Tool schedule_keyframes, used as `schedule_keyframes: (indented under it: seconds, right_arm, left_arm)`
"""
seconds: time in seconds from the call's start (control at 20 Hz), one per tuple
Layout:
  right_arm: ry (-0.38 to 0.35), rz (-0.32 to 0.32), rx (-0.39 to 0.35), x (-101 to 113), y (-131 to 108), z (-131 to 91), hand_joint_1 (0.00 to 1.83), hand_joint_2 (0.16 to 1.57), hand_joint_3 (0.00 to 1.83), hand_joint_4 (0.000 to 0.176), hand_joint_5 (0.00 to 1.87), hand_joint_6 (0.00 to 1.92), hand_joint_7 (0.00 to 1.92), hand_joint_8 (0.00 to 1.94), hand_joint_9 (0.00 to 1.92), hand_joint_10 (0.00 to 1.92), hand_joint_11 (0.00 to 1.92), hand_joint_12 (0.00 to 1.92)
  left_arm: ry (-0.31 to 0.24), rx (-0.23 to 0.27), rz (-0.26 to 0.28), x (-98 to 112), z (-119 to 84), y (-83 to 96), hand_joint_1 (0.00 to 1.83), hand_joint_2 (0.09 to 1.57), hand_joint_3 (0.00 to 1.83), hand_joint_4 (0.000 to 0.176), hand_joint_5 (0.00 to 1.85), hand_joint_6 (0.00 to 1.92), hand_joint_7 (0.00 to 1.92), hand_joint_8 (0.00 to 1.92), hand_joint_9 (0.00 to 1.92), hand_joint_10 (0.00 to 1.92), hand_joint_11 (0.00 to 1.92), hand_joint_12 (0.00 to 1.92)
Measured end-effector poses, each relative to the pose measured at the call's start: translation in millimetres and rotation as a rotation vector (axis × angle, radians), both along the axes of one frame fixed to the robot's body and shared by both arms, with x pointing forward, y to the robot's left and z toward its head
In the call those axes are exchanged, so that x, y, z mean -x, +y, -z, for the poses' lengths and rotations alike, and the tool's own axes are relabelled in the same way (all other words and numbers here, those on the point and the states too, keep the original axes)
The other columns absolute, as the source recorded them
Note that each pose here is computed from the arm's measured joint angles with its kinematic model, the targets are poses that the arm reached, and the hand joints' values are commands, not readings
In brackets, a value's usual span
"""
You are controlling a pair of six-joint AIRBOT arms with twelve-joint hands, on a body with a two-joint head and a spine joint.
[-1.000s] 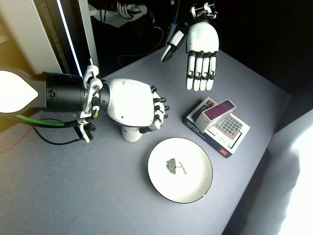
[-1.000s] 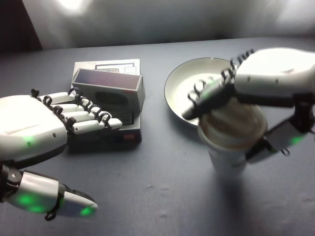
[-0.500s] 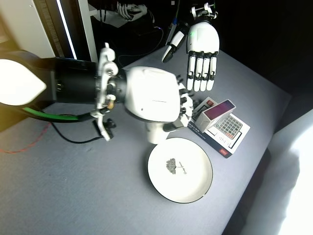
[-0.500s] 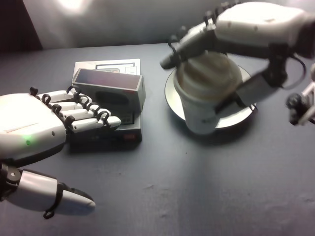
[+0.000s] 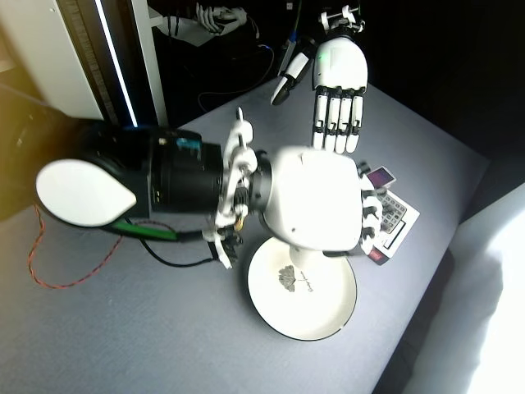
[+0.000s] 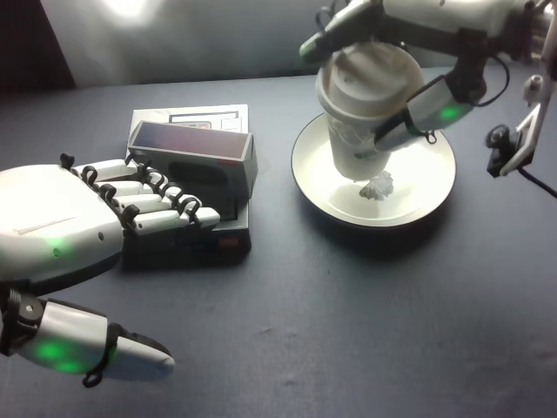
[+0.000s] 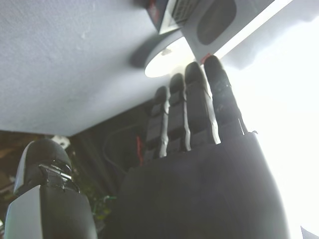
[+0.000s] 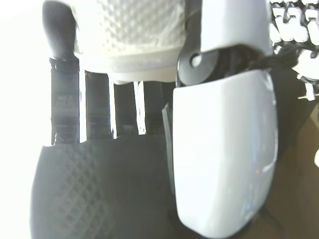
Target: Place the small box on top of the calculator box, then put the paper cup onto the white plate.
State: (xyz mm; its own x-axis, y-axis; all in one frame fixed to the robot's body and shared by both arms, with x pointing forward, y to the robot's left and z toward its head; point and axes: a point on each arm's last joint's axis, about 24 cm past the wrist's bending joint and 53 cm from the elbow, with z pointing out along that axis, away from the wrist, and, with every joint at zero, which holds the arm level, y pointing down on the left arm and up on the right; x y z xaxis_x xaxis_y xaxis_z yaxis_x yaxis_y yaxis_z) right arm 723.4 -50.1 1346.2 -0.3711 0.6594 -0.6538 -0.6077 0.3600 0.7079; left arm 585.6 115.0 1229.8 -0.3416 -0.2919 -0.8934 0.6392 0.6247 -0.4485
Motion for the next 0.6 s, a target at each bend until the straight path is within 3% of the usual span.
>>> schedule_keyframes:
  seconds: [0.15, 0.35, 0.4, 0.45, 0.5, 0.55, 0.6]
  right_arm:
    - [0.032, 0.015, 0.008, -8, 0, 21, 1.49, 1.11, 0.00, 0.000, 0.92, 1.04, 1.04, 0.78, 0.84, 1.10, 0.82, 1.55]
    - [0.006, 0.014, -0.010, -6, 3, 27, 1.48, 1.14, 0.00, 0.000, 0.85, 1.11, 0.95, 0.96, 0.79, 1.18, 0.78, 1.58]
    - [0.015, 0.016, -0.016, -8, 3, 30, 1.38, 1.16, 0.00, 0.000, 0.82, 1.23, 0.89, 1.07, 0.77, 1.32, 0.62, 1.34]
    - [0.029, 0.022, -0.022, -11, 2, 35, 1.36, 1.18, 0.00, 0.000, 0.78, 1.30, 0.85, 1.12, 0.75, 1.38, 0.58, 1.27]
    - [0.038, 0.030, -0.044, -13, -2, 37, 1.35, 1.12, 0.00, 0.000, 0.70, 0.72, 0.75, 0.63, 0.69, 0.80, 0.52, 1.23]
    - [0.031, 0.041, -0.060, -16, -9, 37, 1.35, 1.06, 0.00, 0.000, 0.79, 0.23, 0.85, 0.15, 0.77, 0.34, 0.47, 1.17]
    - [0.045, 0.050, -0.080, -19, -13, 38, 1.35, 1.06, 0.00, 0.000, 0.79, 0.23, 0.85, 0.15, 0.77, 0.34, 0.47, 1.17]
  left_arm:
    - [0.000, 0.000, -0.001, 0, 0, 0.3, 0.19, 1.02, 0.00, 0.000, 0.10, 0.00, 0.16, 0.00, 0.17, 0.00, 0.00, 0.36]
    - [-0.001, 0.000, -0.002, -1, -1, 0.2, 0.20, 1.02, 0.00, 0.000, 0.10, 0.00, 0.16, 0.00, 0.16, 0.00, 0.00, 0.35]
    - [-0.002, 0.002, -0.001, -1, -1, 0.1, 0.18, 1.03, 0.00, 0.000, 0.09, 0.00, 0.15, 0.00, 0.15, 0.00, 0.00, 0.31]
    - [-0.002, 0.001, -0.001, -1, -1, 0.2, 0.18, 1.03, 0.00, 0.000, 0.10, 0.00, 0.16, 0.00, 0.16, 0.00, 0.00, 0.34]
    - [-0.001, 0.001, -0.002, -1, -1, 0.2, 0.20, 1.02, 0.00, 0.000, 0.13, 0.01, 0.19, 0.01, 0.19, 0.01, 0.00, 0.41]
    - [-0.001, 0.001, -0.002, -1, -1, 0.2, 0.19, 1.03, 0.00, 0.000, 0.13, 0.00, 0.19, 0.00, 0.20, 0.00, 0.00, 0.43]
    - [-0.002, 0.001, -0.002, -1, -1, 0.2, 0.19, 1.03, 0.00, 0.000, 0.13, 0.00, 0.19, 0.00, 0.20, 0.00, 0.00, 0.43]
